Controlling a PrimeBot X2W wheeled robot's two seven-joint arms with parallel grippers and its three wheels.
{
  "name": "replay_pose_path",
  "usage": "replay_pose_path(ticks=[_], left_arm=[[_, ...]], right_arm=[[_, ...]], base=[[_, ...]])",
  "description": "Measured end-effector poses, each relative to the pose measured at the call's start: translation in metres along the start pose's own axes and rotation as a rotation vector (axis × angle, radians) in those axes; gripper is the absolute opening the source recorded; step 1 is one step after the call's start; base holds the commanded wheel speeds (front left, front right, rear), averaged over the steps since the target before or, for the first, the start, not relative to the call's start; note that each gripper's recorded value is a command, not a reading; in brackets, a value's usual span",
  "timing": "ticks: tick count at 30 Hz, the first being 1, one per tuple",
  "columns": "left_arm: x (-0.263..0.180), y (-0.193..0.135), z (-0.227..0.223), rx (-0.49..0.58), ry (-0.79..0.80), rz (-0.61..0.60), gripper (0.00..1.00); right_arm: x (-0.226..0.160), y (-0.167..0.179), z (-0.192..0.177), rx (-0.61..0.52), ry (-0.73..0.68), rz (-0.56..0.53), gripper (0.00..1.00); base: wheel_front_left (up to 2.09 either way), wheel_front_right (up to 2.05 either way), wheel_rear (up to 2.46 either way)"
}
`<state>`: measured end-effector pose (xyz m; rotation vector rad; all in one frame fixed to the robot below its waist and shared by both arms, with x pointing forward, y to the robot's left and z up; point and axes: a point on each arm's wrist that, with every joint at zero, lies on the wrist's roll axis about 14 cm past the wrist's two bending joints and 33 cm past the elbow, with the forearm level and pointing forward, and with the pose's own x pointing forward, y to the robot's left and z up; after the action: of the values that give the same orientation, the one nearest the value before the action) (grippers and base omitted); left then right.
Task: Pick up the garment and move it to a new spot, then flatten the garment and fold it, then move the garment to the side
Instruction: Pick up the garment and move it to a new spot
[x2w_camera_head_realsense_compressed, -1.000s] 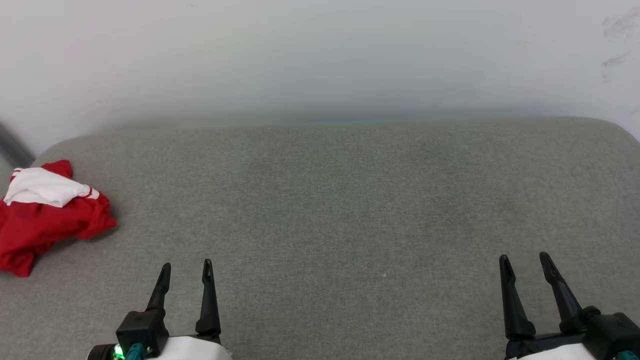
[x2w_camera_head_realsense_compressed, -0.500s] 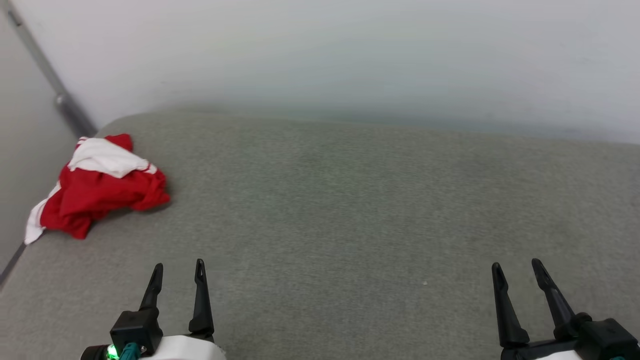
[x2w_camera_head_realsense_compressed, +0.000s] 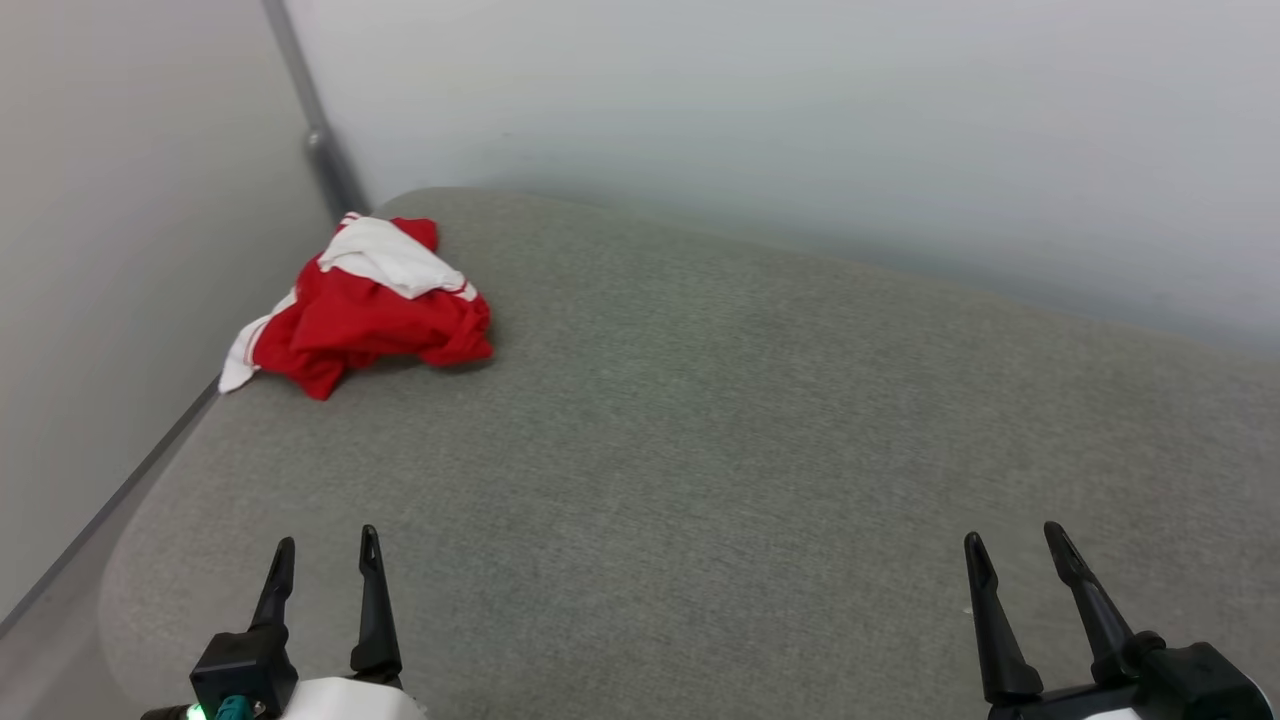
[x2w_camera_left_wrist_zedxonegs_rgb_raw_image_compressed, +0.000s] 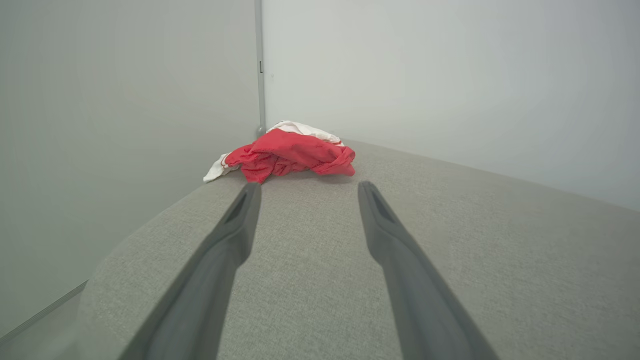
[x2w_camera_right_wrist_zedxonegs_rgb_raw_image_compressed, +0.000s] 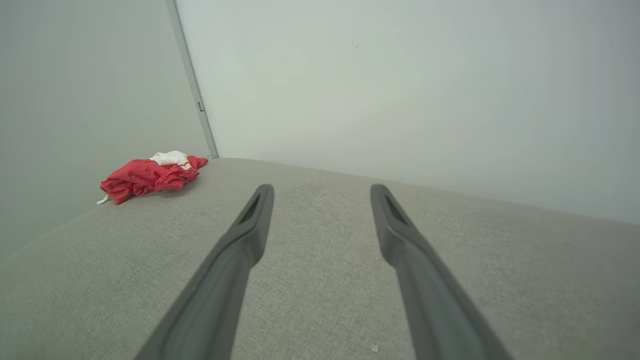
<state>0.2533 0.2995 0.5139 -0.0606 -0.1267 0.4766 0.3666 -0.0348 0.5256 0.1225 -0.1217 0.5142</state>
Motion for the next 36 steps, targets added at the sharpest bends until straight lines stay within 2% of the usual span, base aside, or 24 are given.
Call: replay_pose_path(ticks=[7, 19, 29, 36], left_arm=[[-0.013, 0.028, 0.002, 0.016, -0.002, 0.078, 1.0], [-0.006, 0.035, 0.004, 0.002, -0.008, 0.103, 1.0], [0.09, 0.043, 0.08, 0.088, -0.221, 0.054, 1.0], [0.17, 0.037, 0.118, 0.17, -0.301, 0.01, 1.0]], right_arm=[[0.009, 0.019, -0.002, 0.005, 0.004, 0.064, 1.0], [0.008, 0.015, -0.006, 0.002, 0.015, 0.056, 1.0], [0.025, -0.008, -0.018, -0.051, 0.025, 0.017, 1.0], [0.044, -0.036, -0.031, -0.084, 0.027, -0.035, 1.0]], base=[[0.0, 0.0, 0.0], [0.0, 0.0, 0.0], [0.0, 0.0, 0.0], [0.0, 0.0, 0.0]])
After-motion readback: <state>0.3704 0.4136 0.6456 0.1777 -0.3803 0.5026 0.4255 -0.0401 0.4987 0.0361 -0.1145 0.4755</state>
